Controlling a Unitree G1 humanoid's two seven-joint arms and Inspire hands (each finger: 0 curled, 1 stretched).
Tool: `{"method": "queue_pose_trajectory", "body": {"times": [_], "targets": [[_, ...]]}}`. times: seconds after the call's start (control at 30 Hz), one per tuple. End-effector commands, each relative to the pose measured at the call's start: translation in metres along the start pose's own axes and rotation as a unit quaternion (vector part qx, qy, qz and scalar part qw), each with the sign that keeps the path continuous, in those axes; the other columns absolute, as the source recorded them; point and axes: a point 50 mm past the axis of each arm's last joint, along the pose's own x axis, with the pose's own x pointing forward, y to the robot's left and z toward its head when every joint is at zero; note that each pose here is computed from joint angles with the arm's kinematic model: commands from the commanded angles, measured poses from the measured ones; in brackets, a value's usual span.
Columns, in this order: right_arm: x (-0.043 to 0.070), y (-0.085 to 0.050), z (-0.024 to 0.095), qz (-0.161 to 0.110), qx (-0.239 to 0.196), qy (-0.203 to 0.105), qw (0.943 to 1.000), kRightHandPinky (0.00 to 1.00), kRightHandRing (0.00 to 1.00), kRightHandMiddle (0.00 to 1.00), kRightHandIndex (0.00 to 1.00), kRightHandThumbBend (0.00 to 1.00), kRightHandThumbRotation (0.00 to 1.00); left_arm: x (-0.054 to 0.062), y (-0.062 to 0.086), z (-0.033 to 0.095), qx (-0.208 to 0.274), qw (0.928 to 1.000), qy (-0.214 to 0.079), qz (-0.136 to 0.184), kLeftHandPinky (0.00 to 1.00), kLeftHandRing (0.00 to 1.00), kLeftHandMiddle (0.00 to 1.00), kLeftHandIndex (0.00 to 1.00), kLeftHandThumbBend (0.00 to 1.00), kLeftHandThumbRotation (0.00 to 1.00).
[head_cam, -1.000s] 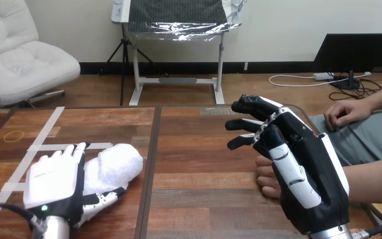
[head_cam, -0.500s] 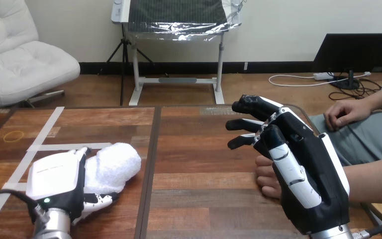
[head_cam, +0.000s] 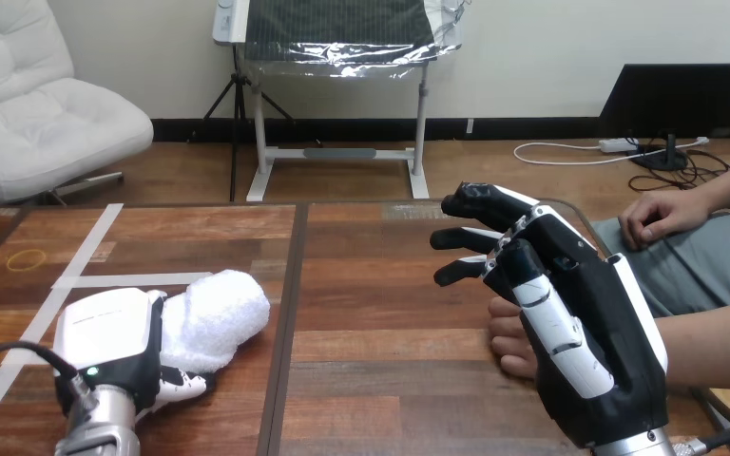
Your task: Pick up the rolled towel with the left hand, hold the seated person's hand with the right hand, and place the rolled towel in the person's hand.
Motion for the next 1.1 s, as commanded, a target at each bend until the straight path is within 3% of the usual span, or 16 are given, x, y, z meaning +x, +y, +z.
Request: {"method": "queue_pose_trajectory", "body": {"times": [0.0, 0.7, 1.07], "targets": [[0.0129, -0.0026, 0.0092, 0.010, -0.010, -0.032, 0.9994, 0.55, 0.69, 0.76, 0.72, 0.44, 0.55, 0.0123, 0.0127, 0.0006, 0.011, 0.9999, -0.003, 0.003, 0.62, 0.69, 0.74, 0.79, 0.77, 0.36], [0.0130, -0.0026, 0.0095, 0.019, -0.013, -0.028, 0.9994, 0.55, 0.68, 0.76, 0.71, 0.42, 0.55, 0.0163, 0.0071, -0.0022, 0.034, 0.9989, 0.008, -0.030, 0.68, 0.77, 0.80, 0.83, 0.78, 0.48], [0.0132, -0.0026, 0.0098, 0.022, -0.020, -0.027, 0.9992, 0.55, 0.68, 0.76, 0.70, 0.41, 0.55, 0.0176, 0.0051, -0.0037, 0.022, 0.9993, 0.014, -0.027, 0.64, 0.72, 0.76, 0.80, 0.78, 0.48]]}}
